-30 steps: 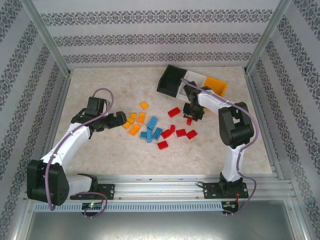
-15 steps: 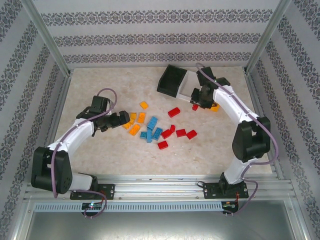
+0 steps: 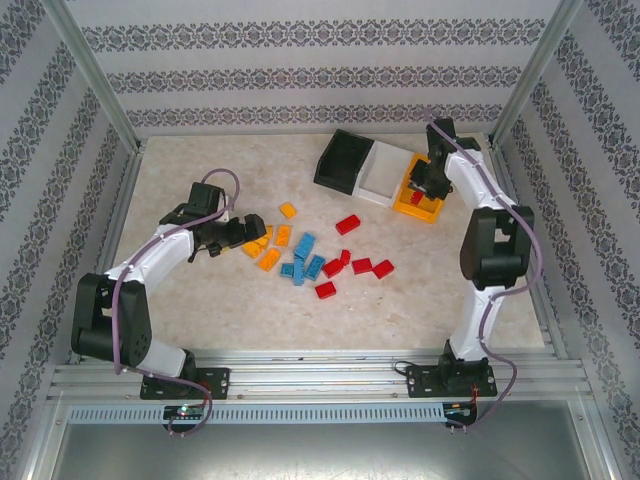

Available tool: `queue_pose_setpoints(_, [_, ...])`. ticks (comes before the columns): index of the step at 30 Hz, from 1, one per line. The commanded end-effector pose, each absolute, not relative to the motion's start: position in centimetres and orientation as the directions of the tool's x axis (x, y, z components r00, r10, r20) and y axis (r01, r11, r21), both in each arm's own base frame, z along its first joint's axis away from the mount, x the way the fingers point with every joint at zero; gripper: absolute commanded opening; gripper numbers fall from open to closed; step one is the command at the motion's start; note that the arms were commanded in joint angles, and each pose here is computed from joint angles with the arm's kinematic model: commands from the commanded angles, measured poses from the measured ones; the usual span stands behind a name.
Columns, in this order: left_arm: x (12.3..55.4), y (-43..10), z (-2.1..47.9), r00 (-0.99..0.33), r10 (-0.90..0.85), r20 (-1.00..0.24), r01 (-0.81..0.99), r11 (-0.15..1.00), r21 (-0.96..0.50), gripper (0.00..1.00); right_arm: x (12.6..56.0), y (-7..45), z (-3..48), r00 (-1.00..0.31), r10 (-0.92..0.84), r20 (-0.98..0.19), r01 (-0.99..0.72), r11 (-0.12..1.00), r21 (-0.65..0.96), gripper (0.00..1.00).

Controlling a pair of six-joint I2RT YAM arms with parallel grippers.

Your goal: Sort the legos into containers by color

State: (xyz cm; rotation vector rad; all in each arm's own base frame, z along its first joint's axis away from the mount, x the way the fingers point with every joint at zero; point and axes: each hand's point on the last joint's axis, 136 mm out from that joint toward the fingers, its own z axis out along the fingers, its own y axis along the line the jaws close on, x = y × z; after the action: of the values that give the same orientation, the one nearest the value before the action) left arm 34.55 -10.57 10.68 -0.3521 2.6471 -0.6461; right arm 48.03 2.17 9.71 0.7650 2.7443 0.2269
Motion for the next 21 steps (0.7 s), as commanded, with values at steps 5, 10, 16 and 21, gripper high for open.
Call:
queue_pose_setpoints(5, [33.5, -10.8, 10.4, -0.918, -0.286, -0.275, -0.134, 0.876, -0.464, 1.0, 49.8, 1.0, 8.0, -0.833, 0.515, -0.203, 0.483, 0.855, 0.188, 0.35])
queue_pose_setpoints(10, [33.9, -10.9, 10.5, -0.918, -0.29, -0.27, -0.138, 0.873, -0.469, 1.0, 50.4, 0.7, 9.8, -0.833, 0.507, -0.222, 0.473, 0.861, 0.188, 0.53])
queue_pose_setpoints(16, [35.0, -12.1, 11.2, -0.921, -0.263, -0.289, -0.091, 0.864, -0.496, 1.0, 48.7, 0.7, 16.1, -0.819, 0.491, -0.299, 0.443, 0.87, 0.215, 0.58])
queue_pose_setpoints(21, [35.3, -13.6, 12.1, -0.931, -0.182, -0.315, -0.009, 0.877, -0.48, 1.0, 44.2, 3.1, 18.2, -0.853, 0.456, -0.255, 0.397, 0.883, 0.251, 0.62])
